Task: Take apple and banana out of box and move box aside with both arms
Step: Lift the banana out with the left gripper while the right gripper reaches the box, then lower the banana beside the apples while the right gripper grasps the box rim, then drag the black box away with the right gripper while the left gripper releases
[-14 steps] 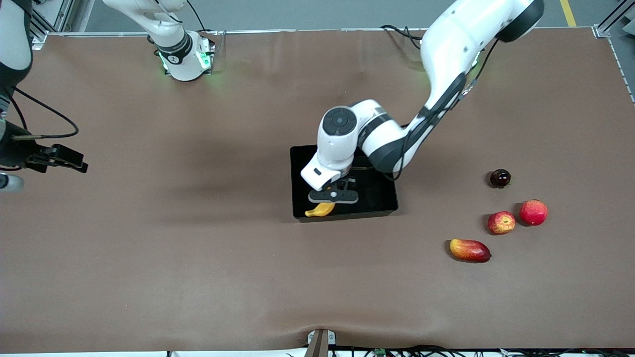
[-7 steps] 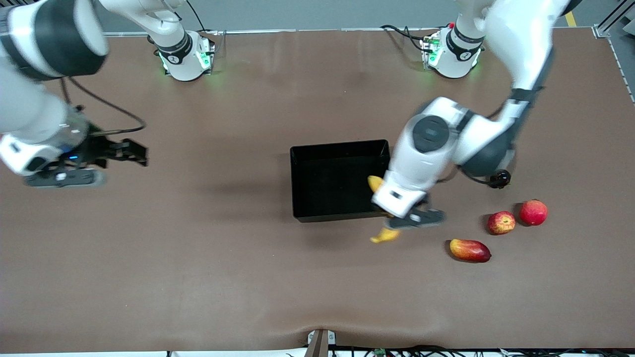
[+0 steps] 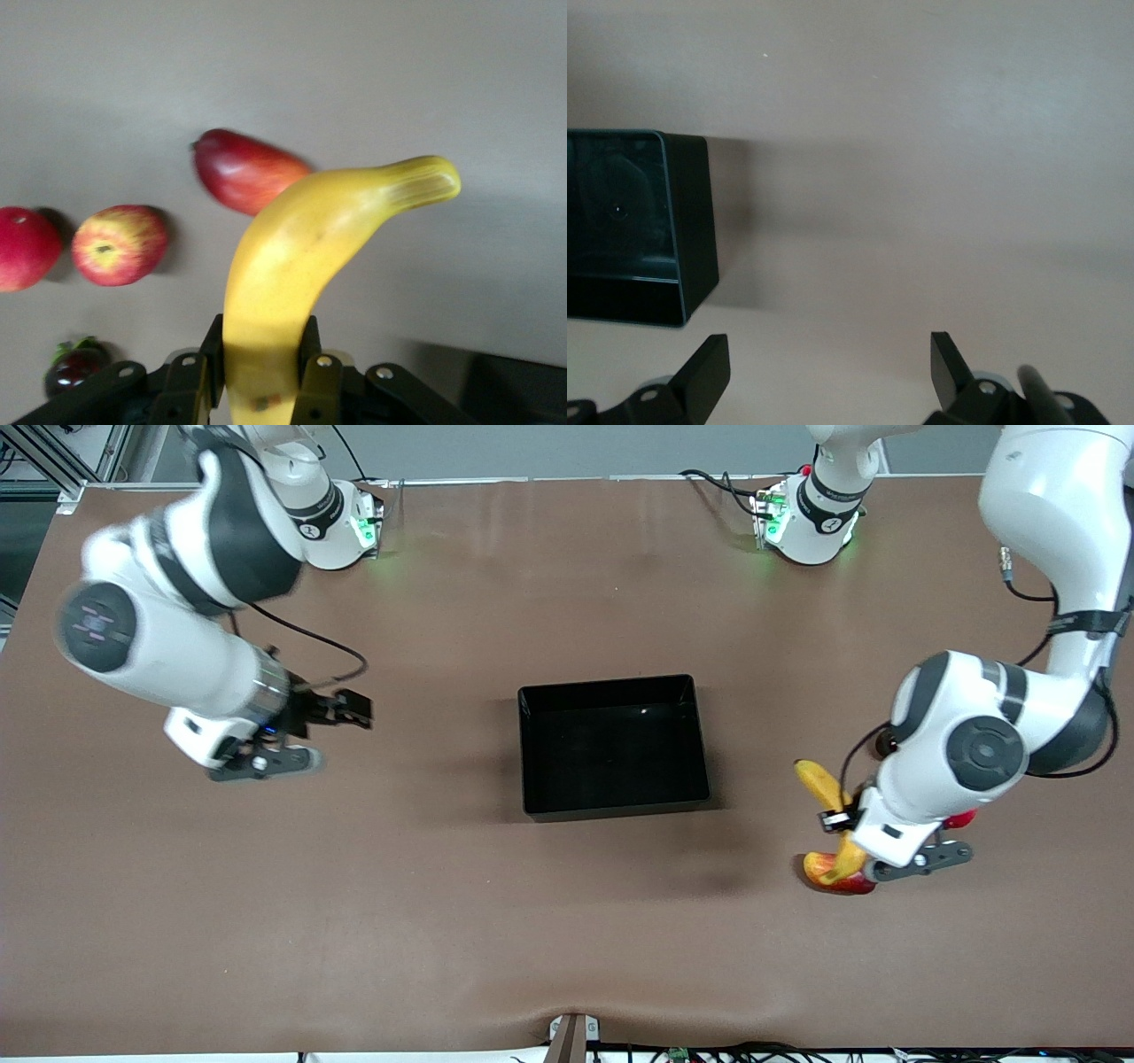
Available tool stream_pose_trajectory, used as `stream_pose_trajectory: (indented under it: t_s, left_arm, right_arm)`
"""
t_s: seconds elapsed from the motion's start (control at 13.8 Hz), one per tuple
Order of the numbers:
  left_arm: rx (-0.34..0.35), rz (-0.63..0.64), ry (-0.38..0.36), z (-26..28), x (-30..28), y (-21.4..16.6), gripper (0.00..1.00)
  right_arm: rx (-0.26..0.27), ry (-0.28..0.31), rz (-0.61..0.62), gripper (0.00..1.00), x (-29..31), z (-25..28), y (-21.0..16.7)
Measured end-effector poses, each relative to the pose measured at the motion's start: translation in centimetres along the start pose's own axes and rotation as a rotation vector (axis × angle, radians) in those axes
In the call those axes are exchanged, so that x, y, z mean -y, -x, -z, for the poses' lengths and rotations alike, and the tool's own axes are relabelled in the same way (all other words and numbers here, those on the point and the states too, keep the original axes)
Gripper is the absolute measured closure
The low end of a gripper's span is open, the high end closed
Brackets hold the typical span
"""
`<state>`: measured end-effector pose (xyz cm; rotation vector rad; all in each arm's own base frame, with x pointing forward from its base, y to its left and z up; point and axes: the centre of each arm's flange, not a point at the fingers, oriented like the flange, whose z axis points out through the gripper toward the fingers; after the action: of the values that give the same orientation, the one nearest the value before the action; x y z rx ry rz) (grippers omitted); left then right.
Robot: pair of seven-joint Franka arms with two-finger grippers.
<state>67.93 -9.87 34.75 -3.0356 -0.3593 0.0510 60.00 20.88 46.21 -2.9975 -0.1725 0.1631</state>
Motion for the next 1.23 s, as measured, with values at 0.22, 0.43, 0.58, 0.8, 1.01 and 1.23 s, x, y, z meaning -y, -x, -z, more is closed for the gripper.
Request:
stream_pose_trajectory:
  t_s: [0.22, 0.43, 0.58, 0.8, 1.01, 1.23]
  left_arm:
    - [0.062, -0.017, -0.094, -5.1, 3.1, 1.0, 0.65]
    - [0.099, -0.105, -0.202, -10.0, 3.3, 3.4, 0.65]
    - [0.128, -0.14, -0.217, -12.6, 2.7, 4.8, 0.65]
    - [0.14, -0.153, -0.221, -15.3, 2.4, 6.2, 0.65]
    - [0.138, -0.12, -0.216, -16.1, 2.7, 6.7, 0.65]
    - [0.104, -0.141, -0.24, -17.0, 3.8, 6.4, 0.65]
  right_arm:
    - [-0.039, 0.002, -0.007, 0.0, 4.4, -9.5, -1.3]
    - [-0.065, -0.001, -0.052, 0.0, 10.8, -16.3, -0.9]
    - [-0.082, -0.007, -0.075, 0.0, 14.6, -18.7, 0.3]
    - [-0.09, -0.013, -0.112, 0.07, 18.8, -21.7, 2.1]
    - [-0.094, 0.002, -0.106, 0.42, 19.4, -24.3, 2.3]
    - [-0.106, 0.015, -0.11, 0.74, 18.6, -24.9, 1.7]
